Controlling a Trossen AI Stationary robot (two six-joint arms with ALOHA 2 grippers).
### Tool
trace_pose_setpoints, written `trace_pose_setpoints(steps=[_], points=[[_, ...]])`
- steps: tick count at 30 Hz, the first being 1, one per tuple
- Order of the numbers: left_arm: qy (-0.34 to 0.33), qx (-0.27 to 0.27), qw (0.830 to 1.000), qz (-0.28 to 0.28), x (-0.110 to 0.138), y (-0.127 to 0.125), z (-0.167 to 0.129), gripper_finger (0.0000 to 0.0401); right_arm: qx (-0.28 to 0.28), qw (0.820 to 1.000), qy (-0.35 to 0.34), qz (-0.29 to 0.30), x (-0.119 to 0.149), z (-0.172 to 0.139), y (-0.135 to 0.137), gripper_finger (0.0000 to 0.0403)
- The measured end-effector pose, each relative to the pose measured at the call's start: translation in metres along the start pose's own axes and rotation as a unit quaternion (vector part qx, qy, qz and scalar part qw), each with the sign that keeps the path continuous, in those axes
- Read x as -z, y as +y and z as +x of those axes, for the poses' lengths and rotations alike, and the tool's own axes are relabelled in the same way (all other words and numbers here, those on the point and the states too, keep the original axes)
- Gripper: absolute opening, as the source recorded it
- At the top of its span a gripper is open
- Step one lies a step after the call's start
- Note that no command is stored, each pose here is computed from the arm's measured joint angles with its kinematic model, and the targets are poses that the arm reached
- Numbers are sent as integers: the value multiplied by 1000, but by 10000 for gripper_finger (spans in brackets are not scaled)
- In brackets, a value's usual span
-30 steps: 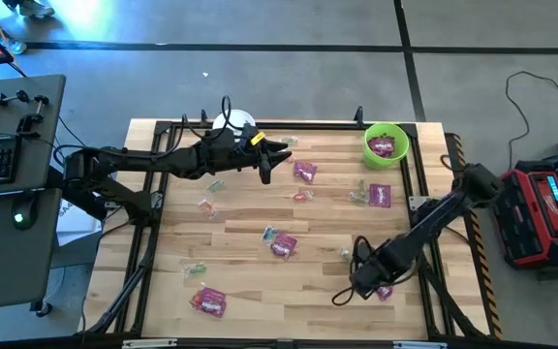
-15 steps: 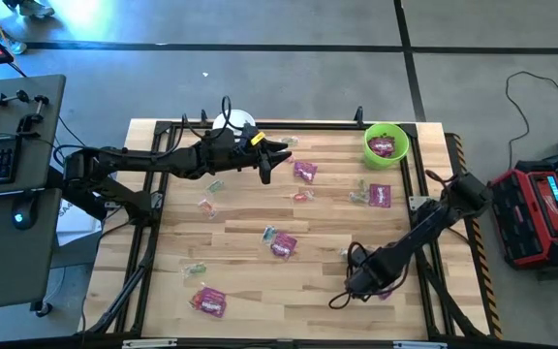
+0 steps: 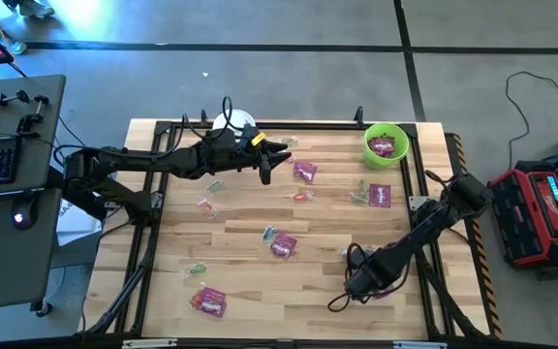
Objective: Sort candy by brand, put in halloween buckets
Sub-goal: Put the violet candy into the green bucket
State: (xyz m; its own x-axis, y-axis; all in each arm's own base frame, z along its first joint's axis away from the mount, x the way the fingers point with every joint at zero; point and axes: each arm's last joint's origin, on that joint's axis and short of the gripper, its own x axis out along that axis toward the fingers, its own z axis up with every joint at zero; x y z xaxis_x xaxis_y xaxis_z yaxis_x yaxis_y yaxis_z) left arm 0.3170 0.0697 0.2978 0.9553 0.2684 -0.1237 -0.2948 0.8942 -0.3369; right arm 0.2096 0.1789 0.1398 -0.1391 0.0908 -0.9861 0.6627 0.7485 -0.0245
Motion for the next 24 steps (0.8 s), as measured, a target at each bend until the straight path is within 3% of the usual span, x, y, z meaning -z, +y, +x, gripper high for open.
trace_pose_setpoints(steps=[15, 19, 24], points=[[0, 0, 1000, 0, 0, 0, 0, 149, -7, 999, -36, -35, -1, -19, 12, 4], [2, 5, 1000, 4, 0, 0, 0, 149, -8, 998, -25, -55, -1, -20, 12, 46], [2, 5, 1000, 5, 0, 0, 0, 149, -5, 997, -29, -69, -1, -20, 12, 144]])
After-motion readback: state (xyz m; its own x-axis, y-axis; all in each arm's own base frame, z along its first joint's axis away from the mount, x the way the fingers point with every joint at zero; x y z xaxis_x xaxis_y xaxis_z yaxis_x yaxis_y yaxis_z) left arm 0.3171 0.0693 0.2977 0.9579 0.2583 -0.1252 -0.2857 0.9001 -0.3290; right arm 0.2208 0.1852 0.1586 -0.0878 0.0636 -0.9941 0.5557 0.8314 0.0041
